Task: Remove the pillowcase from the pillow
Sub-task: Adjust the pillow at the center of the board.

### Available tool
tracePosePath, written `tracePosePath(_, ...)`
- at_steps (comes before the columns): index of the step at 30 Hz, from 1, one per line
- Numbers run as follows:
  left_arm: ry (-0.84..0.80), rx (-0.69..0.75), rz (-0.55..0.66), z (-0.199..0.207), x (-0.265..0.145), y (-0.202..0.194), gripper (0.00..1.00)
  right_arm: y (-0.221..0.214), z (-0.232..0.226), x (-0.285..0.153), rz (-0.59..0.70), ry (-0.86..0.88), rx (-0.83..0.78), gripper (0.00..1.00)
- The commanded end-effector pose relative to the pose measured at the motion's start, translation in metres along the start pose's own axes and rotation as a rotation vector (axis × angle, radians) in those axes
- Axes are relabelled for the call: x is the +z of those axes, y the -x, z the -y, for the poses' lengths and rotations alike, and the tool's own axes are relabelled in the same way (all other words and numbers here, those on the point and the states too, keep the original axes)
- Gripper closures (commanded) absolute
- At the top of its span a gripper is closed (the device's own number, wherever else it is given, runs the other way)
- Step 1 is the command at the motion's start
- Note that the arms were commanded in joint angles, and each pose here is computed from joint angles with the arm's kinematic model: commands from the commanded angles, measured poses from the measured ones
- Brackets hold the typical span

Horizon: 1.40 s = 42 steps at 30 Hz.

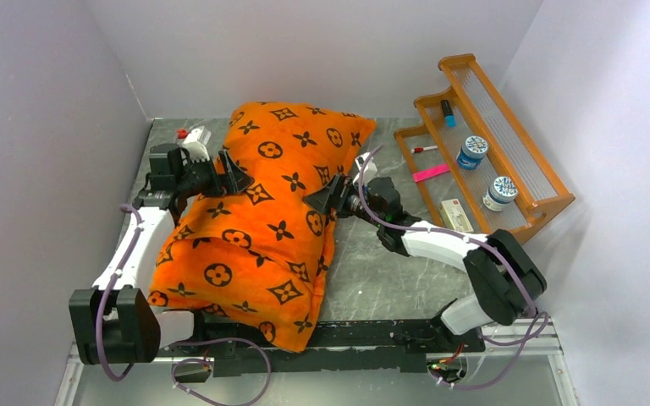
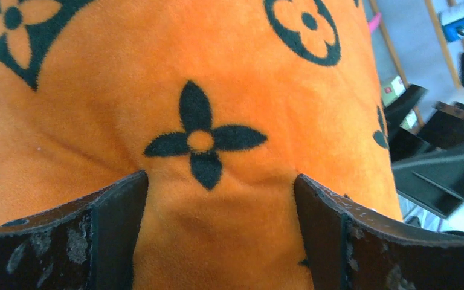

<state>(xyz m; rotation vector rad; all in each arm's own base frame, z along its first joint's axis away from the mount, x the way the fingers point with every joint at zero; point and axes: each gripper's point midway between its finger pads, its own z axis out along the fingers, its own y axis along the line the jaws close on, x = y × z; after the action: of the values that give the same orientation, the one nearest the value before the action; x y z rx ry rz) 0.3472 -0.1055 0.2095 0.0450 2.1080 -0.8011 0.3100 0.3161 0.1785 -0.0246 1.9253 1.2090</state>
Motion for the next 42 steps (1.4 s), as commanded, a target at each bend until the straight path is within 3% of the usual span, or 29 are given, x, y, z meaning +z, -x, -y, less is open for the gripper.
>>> tracePosePath(1, -0.189, -0.080, -0.089, 0.033, -0.009, -0.038, 0.08, 0.008, -0.019, 0.015, -0.006, 0.094, -0.009, 0.06)
tracePosePath(3, -0.225, -0.088, -0.098, 0.038, -0.011, -0.045, 0.11, 0.004, -0.019, 0.022, -0.039, 0.104, -0.018, 0.14)
tracePosePath(6, -0.266, -0.095, -0.110, 0.044, -0.015, -0.053, 0.23, -0.001, -0.021, 0.032, -0.094, 0.129, -0.053, 0.29)
tracePosePath(12, -0.345, -0.107, -0.089, 0.063, -0.024, -0.059, 0.58, 0.014, -0.044, 0.047, -0.131, 0.191, -0.152, 0.71)
tracePosePath(14, -0.348, -0.089, -0.079, 0.067, -0.027, -0.057, 0.69, 0.023, -0.051, 0.052, -0.137, 0.194, -0.189, 0.95)
tracePosePath(15, -0.348, -0.079, -0.073, 0.069, -0.029, -0.056, 0.75, 0.027, -0.054, 0.054, -0.137, 0.196, -0.208, 1.00)
tracePosePath(17, -0.361, -0.061, -0.050, 0.075, -0.035, -0.050, 0.92, 0.036, -0.060, 0.059, -0.140, 0.199, -0.262, 1.00)
tracePosePath(18, -0.370, -0.057, -0.039, 0.079, -0.037, -0.046, 0.95, 0.039, -0.065, 0.060, -0.145, 0.213, -0.286, 1.00)
tracePosePath(30, -0.412, 0.059, 0.063, 0.123, -0.068, -0.009, 0.95, 0.099, -0.121, 0.078, -0.101, 0.294, -0.485, 1.00)
tracePosePath(42, -0.330, 0.118, 0.208, 0.120, -0.060, 0.040, 0.95, 0.125, -0.142, 0.122, -0.092, 0.378, -0.642, 1.00)
